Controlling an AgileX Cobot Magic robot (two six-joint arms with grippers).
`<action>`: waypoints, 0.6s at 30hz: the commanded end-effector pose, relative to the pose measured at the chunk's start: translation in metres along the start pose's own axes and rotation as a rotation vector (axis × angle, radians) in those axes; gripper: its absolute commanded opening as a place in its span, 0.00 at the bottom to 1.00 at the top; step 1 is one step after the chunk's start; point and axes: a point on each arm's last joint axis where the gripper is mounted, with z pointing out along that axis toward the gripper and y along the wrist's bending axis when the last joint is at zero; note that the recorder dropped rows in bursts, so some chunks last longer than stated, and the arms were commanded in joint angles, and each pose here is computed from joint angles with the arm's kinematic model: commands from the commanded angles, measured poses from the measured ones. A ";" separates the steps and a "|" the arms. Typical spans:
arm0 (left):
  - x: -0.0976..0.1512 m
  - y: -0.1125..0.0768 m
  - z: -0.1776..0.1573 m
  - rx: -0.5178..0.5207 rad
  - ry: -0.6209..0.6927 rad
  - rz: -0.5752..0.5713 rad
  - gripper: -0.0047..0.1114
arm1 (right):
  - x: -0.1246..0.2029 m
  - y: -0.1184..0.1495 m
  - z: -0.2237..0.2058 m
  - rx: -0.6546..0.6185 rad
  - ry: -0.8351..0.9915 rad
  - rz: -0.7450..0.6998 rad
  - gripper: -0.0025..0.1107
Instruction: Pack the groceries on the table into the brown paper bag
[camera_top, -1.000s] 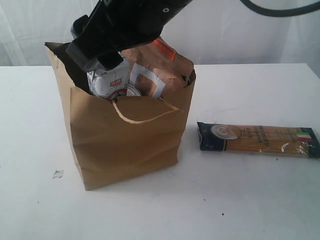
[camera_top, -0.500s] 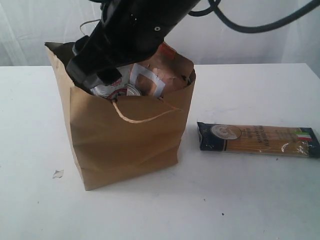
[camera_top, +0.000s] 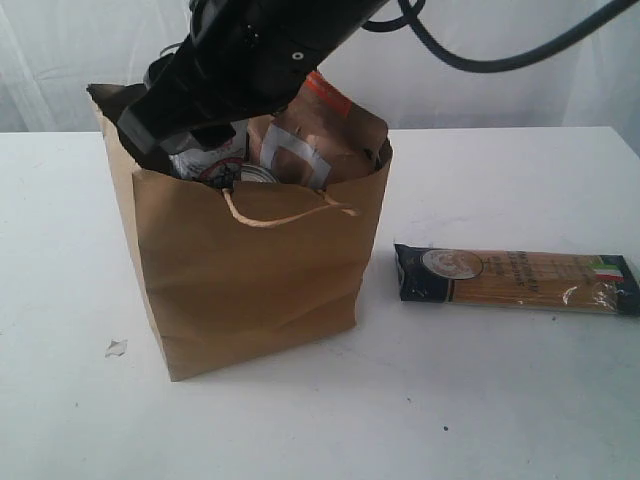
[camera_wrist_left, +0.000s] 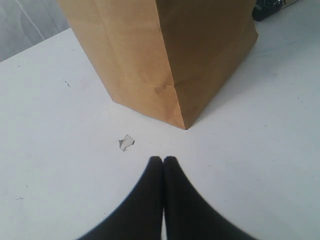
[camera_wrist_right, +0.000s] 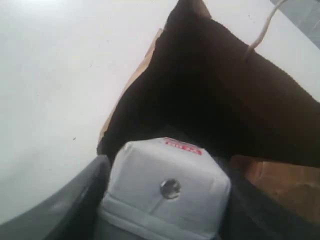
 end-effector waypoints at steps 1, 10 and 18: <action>0.001 0.000 0.000 0.003 0.000 -0.006 0.04 | -0.009 -0.002 -0.006 0.026 -0.095 -0.017 0.02; 0.001 0.000 0.000 0.003 0.000 -0.006 0.04 | -0.013 -0.003 0.000 0.042 -0.144 -0.032 0.02; 0.001 0.000 0.000 0.003 0.000 -0.006 0.04 | -0.015 -0.005 0.010 0.046 -0.163 -0.025 0.02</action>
